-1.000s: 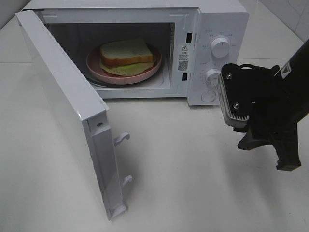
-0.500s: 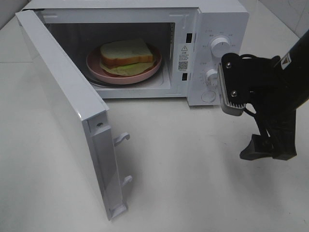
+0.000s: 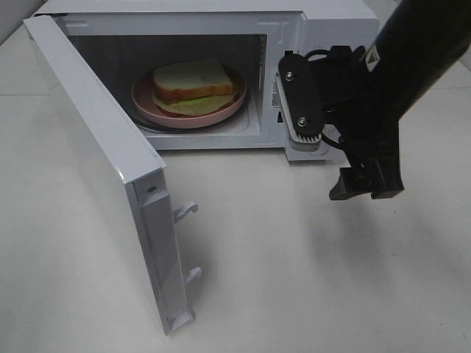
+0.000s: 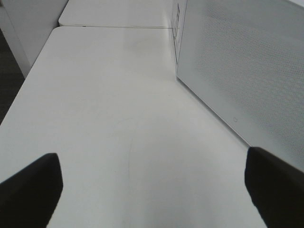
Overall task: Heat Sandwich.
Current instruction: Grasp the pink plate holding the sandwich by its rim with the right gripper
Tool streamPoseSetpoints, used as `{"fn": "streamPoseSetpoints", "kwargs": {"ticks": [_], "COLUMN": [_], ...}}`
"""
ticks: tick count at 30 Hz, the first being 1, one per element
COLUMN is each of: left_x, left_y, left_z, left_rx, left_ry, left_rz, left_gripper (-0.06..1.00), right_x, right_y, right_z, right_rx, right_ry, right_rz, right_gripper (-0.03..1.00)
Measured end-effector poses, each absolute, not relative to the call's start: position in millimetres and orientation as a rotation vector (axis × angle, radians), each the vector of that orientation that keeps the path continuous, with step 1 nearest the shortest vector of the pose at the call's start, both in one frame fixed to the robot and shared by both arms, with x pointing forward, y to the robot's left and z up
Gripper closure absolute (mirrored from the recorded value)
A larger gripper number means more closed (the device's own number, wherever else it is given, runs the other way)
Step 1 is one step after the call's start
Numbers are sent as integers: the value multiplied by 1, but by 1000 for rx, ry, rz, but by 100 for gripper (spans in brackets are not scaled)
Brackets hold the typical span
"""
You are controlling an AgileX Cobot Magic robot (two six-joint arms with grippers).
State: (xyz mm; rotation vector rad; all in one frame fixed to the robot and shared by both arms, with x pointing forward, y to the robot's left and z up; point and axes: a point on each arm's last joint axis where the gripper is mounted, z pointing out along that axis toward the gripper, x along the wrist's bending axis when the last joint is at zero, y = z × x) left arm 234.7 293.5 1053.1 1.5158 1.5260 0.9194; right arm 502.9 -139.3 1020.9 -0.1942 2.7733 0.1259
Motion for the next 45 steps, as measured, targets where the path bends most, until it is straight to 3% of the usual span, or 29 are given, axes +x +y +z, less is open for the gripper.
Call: {"fn": "streamPoseSetpoints", "kwargs": {"ticks": [18, 45], "left_x": [235, 235], "left_y": [293, 293], "left_z": [1053, 1053], "left_rx": [1516, 1516], "left_ry": [1526, 1526], "left_rz": [919, 919], "left_gripper": [-3, -3], "right_x": [547, 603], "right_y": [-93, -32], "right_z": [1016, 974], "right_rx": [-272, -320], "right_ry": [2690, 2614], "right_rz": [167, 244], "right_gripper": [3, 6]}}
